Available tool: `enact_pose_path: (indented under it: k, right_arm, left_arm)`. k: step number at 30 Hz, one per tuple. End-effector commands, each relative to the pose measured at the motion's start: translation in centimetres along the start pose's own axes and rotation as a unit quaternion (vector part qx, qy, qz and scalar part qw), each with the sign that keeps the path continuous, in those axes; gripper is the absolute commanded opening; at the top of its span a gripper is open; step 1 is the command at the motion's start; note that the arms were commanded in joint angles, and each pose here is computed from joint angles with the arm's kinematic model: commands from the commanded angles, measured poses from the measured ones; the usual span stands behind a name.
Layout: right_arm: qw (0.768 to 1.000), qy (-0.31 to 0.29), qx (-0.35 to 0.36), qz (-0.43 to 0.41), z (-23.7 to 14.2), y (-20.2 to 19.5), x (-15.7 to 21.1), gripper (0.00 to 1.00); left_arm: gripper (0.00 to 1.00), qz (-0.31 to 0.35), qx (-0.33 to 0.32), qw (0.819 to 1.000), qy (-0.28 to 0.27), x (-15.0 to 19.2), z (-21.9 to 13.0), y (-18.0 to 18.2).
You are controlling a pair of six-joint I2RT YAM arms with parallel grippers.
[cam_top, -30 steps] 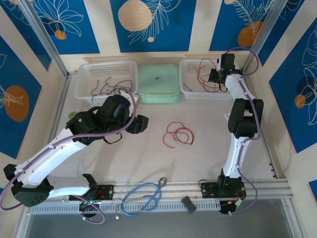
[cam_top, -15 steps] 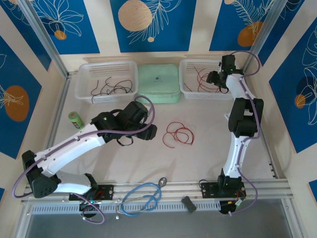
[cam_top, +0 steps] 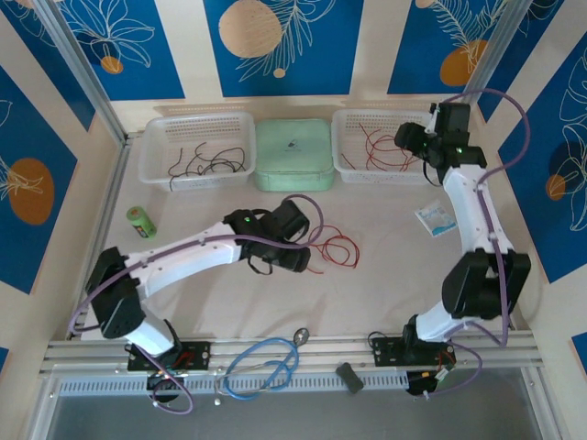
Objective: Untangle the cables
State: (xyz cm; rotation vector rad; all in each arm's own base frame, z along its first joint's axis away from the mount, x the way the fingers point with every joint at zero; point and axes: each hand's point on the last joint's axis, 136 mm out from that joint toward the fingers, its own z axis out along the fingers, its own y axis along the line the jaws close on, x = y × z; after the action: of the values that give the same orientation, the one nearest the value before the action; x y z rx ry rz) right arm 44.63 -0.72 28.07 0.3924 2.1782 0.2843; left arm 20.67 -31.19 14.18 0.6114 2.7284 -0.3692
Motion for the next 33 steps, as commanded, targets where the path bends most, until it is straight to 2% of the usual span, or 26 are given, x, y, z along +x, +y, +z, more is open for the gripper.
enact_pose_path:
  k: [1,7,13,17,25,33]
  right_arm:
    - [0.999,0.01,-0.036,0.017,-2.3,1.5,2.2,0.65]
    - [0.998,0.011,-0.063,0.006,-5.8,2.9,5.0,0.65]
    - [0.997,0.016,-0.074,0.002,-7.3,3.1,7.0,0.65]
    - [0.996,0.02,-0.082,0.002,-7.5,3.1,7.9,0.65]
    - [0.995,0.033,-0.096,-0.001,-7.2,3.5,9.0,0.63]
    - [0.995,0.034,-0.096,-0.003,-7.3,3.4,9.1,0.63]
  left_arm:
    - [0.66,-0.011,0.019,1.0,0.015,-0.1,1.9,-1.8]
    - [0.61,-0.053,0.016,0.998,0.037,0.2,6.0,-2.4]
    - [0.6,-0.084,0.023,0.996,0.037,-0.4,8.8,-3.2]
    - [0.6,-0.096,-0.013,0.995,0.036,-0.5,10.1,-2.0]
    - [0.58,-0.069,-0.091,0.993,0.004,-2.8,10.4,0.4]
    - [0.57,-0.052,-0.114,0.991,0.039,-2.9,12.6,2.2]
